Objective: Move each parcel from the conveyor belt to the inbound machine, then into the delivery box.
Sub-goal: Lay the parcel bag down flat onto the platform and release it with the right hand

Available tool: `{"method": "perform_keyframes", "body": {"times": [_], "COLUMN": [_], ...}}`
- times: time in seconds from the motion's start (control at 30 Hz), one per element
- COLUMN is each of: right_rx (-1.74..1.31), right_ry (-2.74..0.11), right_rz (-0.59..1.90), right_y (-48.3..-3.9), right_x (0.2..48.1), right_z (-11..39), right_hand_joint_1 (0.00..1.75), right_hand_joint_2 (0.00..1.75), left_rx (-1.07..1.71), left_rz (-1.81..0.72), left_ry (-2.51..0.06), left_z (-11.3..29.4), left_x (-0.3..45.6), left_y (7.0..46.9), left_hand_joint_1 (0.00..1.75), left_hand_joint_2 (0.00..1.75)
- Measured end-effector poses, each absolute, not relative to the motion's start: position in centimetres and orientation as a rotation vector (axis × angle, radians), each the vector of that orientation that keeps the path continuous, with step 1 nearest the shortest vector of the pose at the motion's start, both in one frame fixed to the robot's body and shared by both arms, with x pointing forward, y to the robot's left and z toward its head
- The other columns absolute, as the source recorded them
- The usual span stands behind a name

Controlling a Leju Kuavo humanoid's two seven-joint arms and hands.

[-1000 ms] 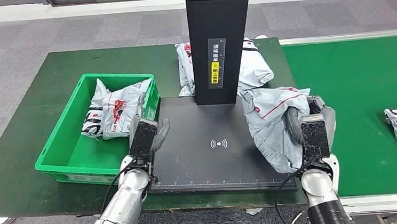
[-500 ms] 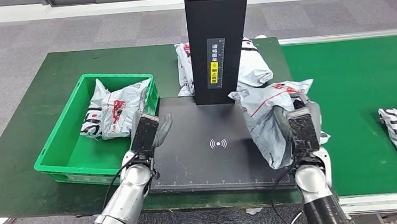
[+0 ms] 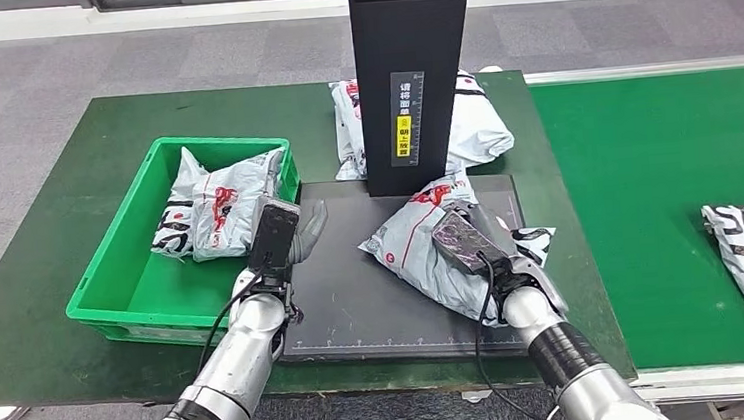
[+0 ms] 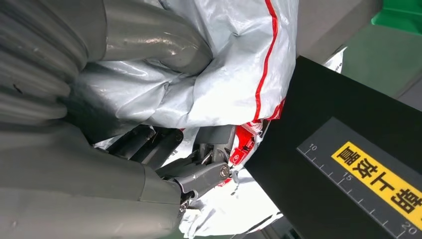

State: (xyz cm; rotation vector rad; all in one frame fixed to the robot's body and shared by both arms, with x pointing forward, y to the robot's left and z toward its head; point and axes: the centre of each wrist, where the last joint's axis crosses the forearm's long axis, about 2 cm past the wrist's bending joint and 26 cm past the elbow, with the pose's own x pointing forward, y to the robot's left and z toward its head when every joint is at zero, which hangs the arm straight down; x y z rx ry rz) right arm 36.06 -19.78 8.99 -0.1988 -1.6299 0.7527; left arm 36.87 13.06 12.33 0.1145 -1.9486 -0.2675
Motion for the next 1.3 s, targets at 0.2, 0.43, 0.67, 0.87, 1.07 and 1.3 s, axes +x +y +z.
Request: {"method": "perform_keyframes", "body": {"times": [0.2, 0.43, 0.67, 0.87, 1.07, 1.3], "right_rx": [-0.204, -0.22, -0.156, -0.106, 0.062, 0.209], "right_ry": [-1.655, -1.74, -1.776, -1.812, -1.869, -1.855], "right_rz": [0.726, 0.689, 0.605, 0.548, 0.316, 0.057], "right_y": [-19.8, -19.8, -19.5, -19.4, -19.1, -19.4], "right_x": [36.0, 35.9, 35.7, 35.5, 35.4, 35.8], "right_z": [8.8, 8.7, 8.6, 8.4, 8.4, 9.0], "right_hand_joint_1": [1.33, 0.0, 0.0, 0.0, 0.0, 0.0], "right_hand_joint_2": [1.75, 1.75, 0.0, 0.0, 0.0, 0.0], "left_rx": [0.1, 0.085, 0.073, 0.062, 0.033, -0.006], "left_rz": [-0.269, -0.27, -0.267, -0.272, -0.269, -0.276], "left_ry": [-1.951, -1.952, -1.941, -1.942, -1.95, -1.965], "left_z": [12.6, 12.4, 12.4, 12.2, 12.4, 12.6], "left_x": [37.3, 37.4, 37.3, 37.2, 37.3, 37.2], "left_y": [12.8, 12.4, 12.1, 12.0, 11.6, 10.7], "left_hand_joint_1": [0.0, 0.0, 0.0, 0.0, 0.0, 0.0], "left_hand_joint_2": [1.75, 1.75, 1.75, 1.75, 1.75, 1.75]}}
